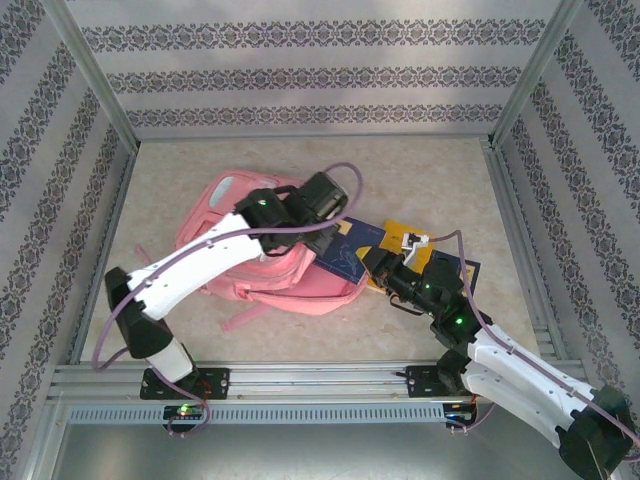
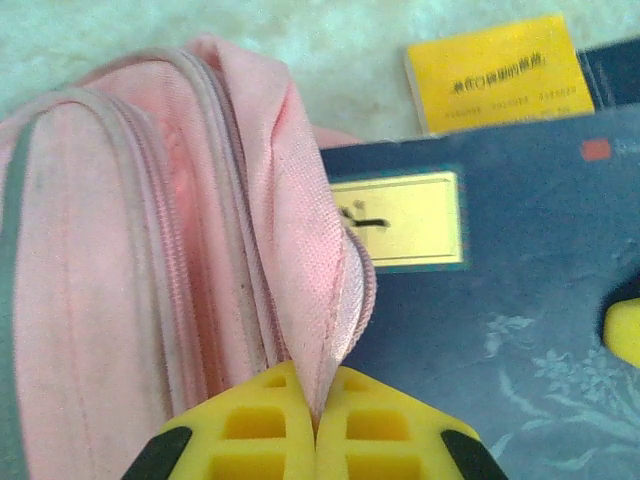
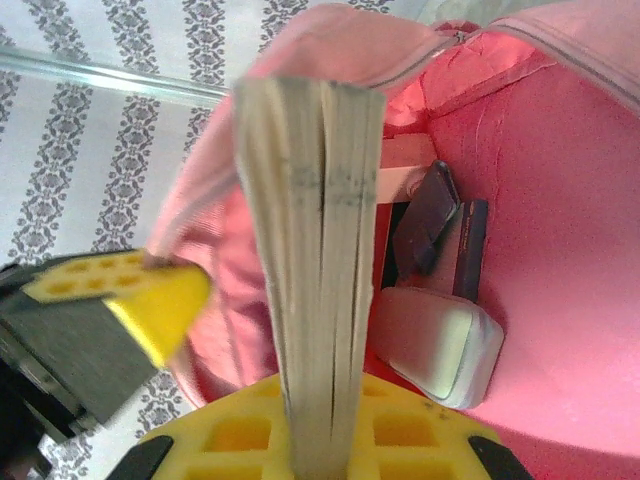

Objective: Pack the student bag

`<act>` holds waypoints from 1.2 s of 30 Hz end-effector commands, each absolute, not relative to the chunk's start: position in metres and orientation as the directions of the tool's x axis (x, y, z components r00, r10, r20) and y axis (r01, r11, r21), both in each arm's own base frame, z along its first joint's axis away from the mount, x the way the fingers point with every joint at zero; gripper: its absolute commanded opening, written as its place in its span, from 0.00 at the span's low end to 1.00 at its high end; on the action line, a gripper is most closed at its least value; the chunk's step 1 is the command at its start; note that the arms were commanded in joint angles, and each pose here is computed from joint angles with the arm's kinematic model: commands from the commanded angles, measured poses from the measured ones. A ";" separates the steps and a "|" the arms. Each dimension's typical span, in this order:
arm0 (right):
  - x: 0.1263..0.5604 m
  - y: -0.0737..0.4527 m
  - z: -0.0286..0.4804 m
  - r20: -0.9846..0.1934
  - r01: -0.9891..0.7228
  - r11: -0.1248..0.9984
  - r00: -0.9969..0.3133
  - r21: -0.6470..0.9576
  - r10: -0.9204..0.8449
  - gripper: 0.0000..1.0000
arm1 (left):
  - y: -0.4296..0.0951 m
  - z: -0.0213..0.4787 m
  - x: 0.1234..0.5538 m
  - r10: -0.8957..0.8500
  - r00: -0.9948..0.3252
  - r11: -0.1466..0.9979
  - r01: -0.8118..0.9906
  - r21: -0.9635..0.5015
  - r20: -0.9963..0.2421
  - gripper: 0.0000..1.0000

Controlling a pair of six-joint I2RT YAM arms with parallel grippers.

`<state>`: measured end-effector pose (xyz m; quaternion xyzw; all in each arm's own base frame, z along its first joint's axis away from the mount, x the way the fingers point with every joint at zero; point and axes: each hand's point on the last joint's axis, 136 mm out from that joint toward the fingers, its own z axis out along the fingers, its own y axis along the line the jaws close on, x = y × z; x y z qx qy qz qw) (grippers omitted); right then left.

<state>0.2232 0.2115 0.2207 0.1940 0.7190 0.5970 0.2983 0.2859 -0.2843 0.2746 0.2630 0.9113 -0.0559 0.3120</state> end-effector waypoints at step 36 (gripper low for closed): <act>0.256 0.286 0.242 -0.129 -0.029 0.173 -0.787 0.984 0.603 0.00 | -0.220 0.357 0.278 0.284 -0.616 0.891 0.452 -0.035 -0.735 0.00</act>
